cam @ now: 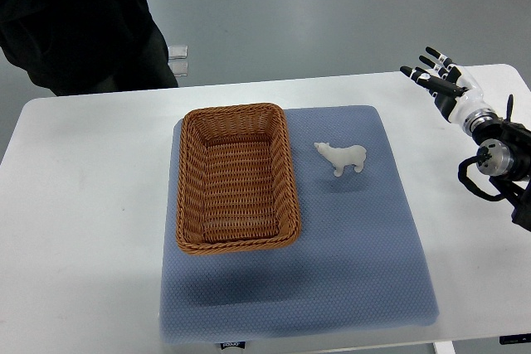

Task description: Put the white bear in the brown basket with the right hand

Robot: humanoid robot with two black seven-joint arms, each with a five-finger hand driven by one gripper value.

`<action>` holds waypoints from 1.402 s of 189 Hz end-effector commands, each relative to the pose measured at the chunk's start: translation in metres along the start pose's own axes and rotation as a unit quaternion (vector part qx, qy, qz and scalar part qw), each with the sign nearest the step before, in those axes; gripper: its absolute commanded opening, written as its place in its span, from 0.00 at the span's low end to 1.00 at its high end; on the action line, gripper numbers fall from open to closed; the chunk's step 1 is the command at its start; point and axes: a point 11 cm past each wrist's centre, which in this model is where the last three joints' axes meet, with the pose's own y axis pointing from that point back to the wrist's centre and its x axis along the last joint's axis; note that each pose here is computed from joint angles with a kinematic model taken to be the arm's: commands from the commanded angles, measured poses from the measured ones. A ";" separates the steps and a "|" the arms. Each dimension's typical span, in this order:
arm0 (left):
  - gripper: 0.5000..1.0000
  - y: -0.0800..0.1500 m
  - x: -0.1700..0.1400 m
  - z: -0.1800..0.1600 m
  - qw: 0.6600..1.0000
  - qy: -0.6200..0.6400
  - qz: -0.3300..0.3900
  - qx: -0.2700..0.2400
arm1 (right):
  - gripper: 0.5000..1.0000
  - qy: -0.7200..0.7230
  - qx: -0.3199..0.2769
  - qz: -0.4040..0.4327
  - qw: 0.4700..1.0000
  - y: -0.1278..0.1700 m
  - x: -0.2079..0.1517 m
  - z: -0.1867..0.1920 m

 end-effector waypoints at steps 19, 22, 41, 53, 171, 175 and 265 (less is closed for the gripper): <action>1.00 0.000 -0.002 0.000 1.000 0.007 -0.003 -0.001 | 0.85 0.000 -0.001 0.000 1.000 0.000 0.000 0.001; 1.00 0.000 -0.002 0.000 1.000 0.007 -0.003 -0.001 | 0.85 0.000 -0.001 0.000 1.000 0.000 0.000 0.001; 1.00 0.000 -0.001 0.000 1.000 0.004 -0.002 -0.001 | 0.85 -0.001 0.000 0.000 1.000 0.000 0.000 0.000; 1.00 0.000 0.000 0.000 1.000 0.002 0.000 0.000 | 0.85 0.000 -0.001 0.000 1.000 0.000 0.000 0.001; 1.00 0.000 0.000 -0.001 1.000 0.001 0.001 0.000 | 0.85 0.004 0.036 0.002 0.999 0.001 0.006 -0.012; 1.00 0.000 0.000 -0.001 1.000 0.001 0.001 0.000 | 0.85 0.004 0.038 0.002 0.999 0.001 0.006 -0.013; 1.00 0.000 0.000 -0.001 1.000 0.001 0.001 0.000 | 0.85 0.012 0.043 0.001 0.999 0.001 0.006 -0.015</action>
